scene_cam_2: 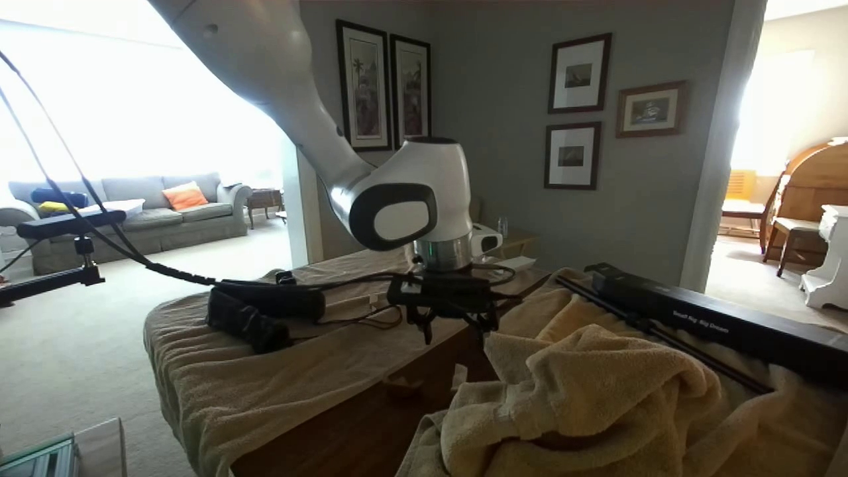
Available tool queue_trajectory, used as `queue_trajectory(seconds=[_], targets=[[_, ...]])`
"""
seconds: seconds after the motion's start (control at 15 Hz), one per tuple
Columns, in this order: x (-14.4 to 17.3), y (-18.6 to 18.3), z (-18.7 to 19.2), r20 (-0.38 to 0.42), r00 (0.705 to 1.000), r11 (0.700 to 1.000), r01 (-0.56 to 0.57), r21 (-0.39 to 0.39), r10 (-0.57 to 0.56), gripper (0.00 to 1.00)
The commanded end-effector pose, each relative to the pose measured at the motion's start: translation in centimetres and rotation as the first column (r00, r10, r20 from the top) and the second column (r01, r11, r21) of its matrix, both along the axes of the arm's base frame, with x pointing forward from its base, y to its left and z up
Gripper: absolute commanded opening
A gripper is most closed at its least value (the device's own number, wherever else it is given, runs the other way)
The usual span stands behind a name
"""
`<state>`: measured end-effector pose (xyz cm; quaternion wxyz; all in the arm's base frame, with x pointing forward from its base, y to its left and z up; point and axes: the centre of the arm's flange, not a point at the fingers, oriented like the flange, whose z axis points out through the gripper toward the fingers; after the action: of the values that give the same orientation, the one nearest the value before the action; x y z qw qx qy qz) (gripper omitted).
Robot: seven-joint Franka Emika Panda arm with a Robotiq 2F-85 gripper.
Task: Move one wooden block on the right to the left.
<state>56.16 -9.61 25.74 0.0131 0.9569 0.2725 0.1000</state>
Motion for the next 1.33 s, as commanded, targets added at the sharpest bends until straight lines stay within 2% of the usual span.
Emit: queue_trajectory(seconds=[0.0, 0.47, 0.53, 0.6, 0.87, 1.27], targets=[[1.4, 0.0, -2.1, -0.056, 0.998, 0.998, -0.034, 0.051, 0.037, 1.00], [3.6, -1.1, -5.2, -0.089, 0.996, 0.998, -0.016, 0.053, 0.021, 1.00], [3.8, -1.4, -5.6, -0.087, 0.996, 0.998, -0.011, 0.054, 0.016, 0.84], [4.1, -1.6, -6.0, -0.090, 0.996, 0.998, -0.007, 0.058, 0.012, 0.74], [5.0, -2.3, -6.9, -0.093, 0.996, 0.996, 0.004, 0.087, 0.004, 0.44], [5.3, -1.8, -6.7, -0.073, 0.997, 0.996, -0.016, 0.088, 0.023, 0.02]])
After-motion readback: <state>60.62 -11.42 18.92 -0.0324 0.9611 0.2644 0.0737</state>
